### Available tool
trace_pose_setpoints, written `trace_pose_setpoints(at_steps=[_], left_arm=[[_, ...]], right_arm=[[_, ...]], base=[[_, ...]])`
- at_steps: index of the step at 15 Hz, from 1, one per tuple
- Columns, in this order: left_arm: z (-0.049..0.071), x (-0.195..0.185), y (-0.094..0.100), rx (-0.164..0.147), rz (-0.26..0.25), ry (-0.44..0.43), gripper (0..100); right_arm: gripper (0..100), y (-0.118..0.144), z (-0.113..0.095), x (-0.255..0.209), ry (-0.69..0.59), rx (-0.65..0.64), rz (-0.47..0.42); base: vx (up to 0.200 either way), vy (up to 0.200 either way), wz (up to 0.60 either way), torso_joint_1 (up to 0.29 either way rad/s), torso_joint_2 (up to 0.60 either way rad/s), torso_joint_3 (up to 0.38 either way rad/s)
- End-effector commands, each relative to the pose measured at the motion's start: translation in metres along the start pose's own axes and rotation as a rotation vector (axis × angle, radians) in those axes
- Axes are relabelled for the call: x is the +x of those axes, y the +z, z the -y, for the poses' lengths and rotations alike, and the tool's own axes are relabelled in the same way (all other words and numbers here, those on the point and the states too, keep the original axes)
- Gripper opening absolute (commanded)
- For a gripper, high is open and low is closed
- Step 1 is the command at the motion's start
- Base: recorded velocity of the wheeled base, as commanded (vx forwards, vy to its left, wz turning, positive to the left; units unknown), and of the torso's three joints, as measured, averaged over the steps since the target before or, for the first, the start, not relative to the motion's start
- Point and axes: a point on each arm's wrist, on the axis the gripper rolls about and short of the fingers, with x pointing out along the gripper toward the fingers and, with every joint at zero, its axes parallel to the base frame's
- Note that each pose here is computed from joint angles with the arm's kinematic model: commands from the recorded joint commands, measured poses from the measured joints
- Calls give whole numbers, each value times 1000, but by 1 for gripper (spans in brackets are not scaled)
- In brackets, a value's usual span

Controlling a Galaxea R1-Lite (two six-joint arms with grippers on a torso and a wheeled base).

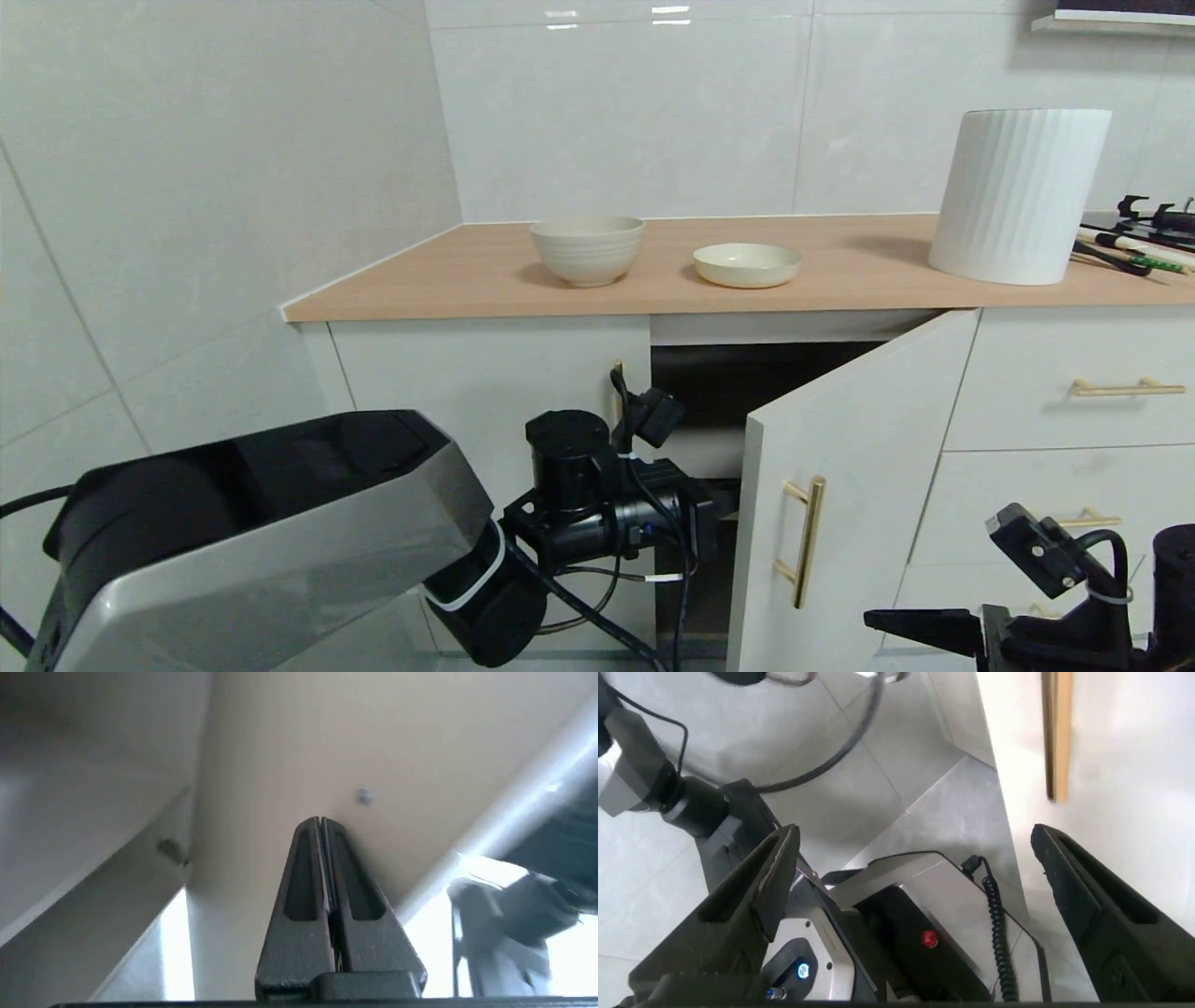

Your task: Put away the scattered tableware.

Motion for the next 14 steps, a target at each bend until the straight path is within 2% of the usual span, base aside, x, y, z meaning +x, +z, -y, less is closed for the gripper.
trace_pose_setpoints(at_steps=[1,5,10,14], left_arm=[[-8,11,1,-12,-14,9,0],[-6,19,7,-20,-30,4,0],[-3,21,10,-27,-43,3,0],[-6,29,14,-41,-63,10,0]], right_arm=[[100,0,0,-1,1,-1,2],[100,0,-1,-1,1,-5,7],[100,1,-2,-2,4,-10,13],[100,3,-4,-4,11,-20,26]], base=[[0,0,0,0,0,0],[0,0,0,0,0,0],[-200,0,0,8,3,2],[0,0,0,0,0,0]])
